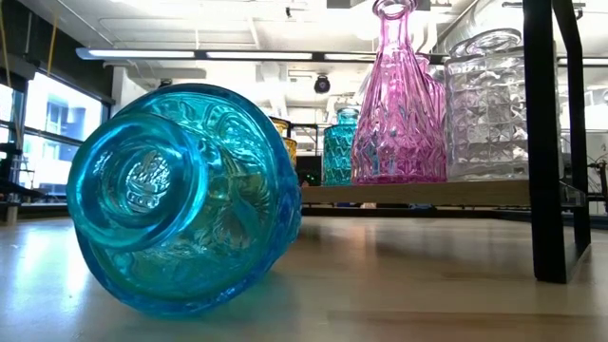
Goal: Sort vases onto shelf
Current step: Put the left blue crystal vase on the shelf
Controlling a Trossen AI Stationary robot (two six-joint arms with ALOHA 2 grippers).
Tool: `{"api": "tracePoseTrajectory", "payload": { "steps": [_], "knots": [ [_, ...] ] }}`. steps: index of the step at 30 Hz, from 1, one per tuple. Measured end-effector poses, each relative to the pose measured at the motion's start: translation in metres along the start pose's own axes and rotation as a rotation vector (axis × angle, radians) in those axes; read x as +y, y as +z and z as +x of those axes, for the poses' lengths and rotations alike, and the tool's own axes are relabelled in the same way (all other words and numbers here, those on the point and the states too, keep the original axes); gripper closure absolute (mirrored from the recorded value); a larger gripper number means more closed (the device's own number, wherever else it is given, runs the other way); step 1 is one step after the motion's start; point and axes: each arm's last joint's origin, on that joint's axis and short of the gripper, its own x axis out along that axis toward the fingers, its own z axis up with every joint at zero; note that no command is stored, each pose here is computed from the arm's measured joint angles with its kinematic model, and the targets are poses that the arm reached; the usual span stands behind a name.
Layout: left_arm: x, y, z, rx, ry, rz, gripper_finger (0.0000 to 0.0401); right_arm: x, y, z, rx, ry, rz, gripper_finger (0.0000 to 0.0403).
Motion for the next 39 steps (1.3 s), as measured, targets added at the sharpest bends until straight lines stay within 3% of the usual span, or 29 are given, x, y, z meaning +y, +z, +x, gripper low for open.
{"api": "tracePoseTrajectory", "payload": {
  "steps": [6,10,12,15,21,24,29,34,39],
  "knots": [
    [-0.048,-0.02,0.024,0.126,-0.038,0.145,0.035,0.009,-0.002,0.012,0.028,-0.021,-0.019,0.0403],
    [-0.071,-0.03,0.039,0.182,-0.016,0.219,0.035,0.013,-0.002,0.017,0.037,-0.031,0.057,0.0403],
    [-0.079,-0.033,0.047,0.177,-0.013,0.187,0.035,0.015,-0.003,0.02,0.042,-0.036,0.123,0.0403],
    [-0.085,-0.03,0.058,0.101,0.013,-0.034,0.035,0.019,-0.004,0.024,0.039,-0.058,0.21,0.0403],
    [-0.088,-0.027,0.067,-0.029,0.127,-0.574,0.035,0.02,-0.012,0.024,0.04,-0.136,0.206,0.0403],
    [-0.095,-0.029,0.072,-0.116,0.203,-0.821,0.035,0.018,-0.011,0.021,0.019,-0.136,0.135,0.0403],
    [-0.119,-0.024,0.097,-0.384,0.196,-1.206,0.035,0.01,-0.008,0.012,-0.029,-0.158,0.009,0.0403],
    [-0.141,-0.005,0.143,-0.644,0.131,-1.395,0.035,0.0,-0.005,0.003,-0.086,-0.197,-0.089,0.0403],
    [-0.164,0.001,0.201,-0.635,0.106,-1.456,0.035,-0.019,0.002,-0.005,-0.107,-0.221,-0.112,0.0403]
  ]
}}
